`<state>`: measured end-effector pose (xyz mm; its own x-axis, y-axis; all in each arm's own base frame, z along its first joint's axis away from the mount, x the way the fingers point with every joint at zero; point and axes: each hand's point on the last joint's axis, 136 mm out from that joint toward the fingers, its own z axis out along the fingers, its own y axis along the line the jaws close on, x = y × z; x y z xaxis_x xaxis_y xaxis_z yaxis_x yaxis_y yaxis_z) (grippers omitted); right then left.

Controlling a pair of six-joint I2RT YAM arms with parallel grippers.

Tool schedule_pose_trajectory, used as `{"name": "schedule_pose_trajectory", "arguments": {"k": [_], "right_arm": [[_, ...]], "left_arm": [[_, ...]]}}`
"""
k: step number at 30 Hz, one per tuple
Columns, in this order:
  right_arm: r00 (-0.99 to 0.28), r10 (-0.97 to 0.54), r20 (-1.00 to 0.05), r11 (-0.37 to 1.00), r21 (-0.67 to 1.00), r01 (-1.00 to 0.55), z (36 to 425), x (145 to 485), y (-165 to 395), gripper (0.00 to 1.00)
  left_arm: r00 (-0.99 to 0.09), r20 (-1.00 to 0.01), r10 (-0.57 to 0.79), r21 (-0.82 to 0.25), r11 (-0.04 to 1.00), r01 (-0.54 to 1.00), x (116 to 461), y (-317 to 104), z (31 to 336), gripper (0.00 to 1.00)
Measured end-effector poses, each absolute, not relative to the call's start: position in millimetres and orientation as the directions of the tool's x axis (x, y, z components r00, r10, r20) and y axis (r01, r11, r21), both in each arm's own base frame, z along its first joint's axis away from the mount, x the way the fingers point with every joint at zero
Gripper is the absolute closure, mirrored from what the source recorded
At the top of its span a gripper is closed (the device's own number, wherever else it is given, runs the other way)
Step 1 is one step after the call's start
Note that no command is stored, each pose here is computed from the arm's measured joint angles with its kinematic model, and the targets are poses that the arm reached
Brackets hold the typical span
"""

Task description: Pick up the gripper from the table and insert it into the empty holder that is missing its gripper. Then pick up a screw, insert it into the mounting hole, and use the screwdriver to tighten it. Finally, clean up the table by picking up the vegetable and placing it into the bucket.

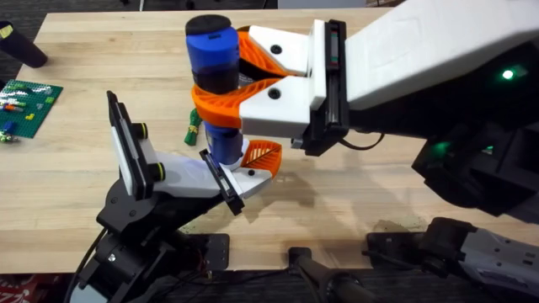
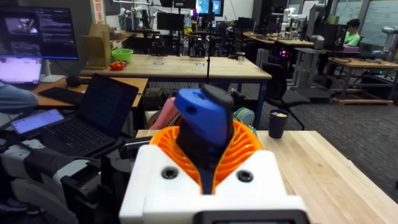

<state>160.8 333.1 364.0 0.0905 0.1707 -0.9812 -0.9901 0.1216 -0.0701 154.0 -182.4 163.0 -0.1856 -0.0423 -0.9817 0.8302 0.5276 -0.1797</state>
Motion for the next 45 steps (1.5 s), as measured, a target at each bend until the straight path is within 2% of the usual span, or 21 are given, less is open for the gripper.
{"name": "schedule_pose_trajectory", "arguments": {"k": [30,41,45], "right_arm": [[0.079,0.161,-0.984,0.168,-0.052,-0.984,361.7,176.5,326.0,0.936],[-0.040,0.041,-0.998,0.149,0.045,-0.988,365.6,182.9,327.8,0.936],[-0.041,0.033,-0.999,0.122,0.045,-0.992,370.5,180.7,331.1,0.936]], "left_arm": [[-0.189,-0.981,-0.047,-0.186,0.524,0.831,153.6,-182.7,163.7,0.989],[-0.188,-0.981,-0.047,-0.185,0.521,0.833,153.1,-183.0,164.0,0.989],[-0.189,-0.981,-0.047,-0.186,0.521,0.833,153.1,-183.0,164.0,0.989]]}}
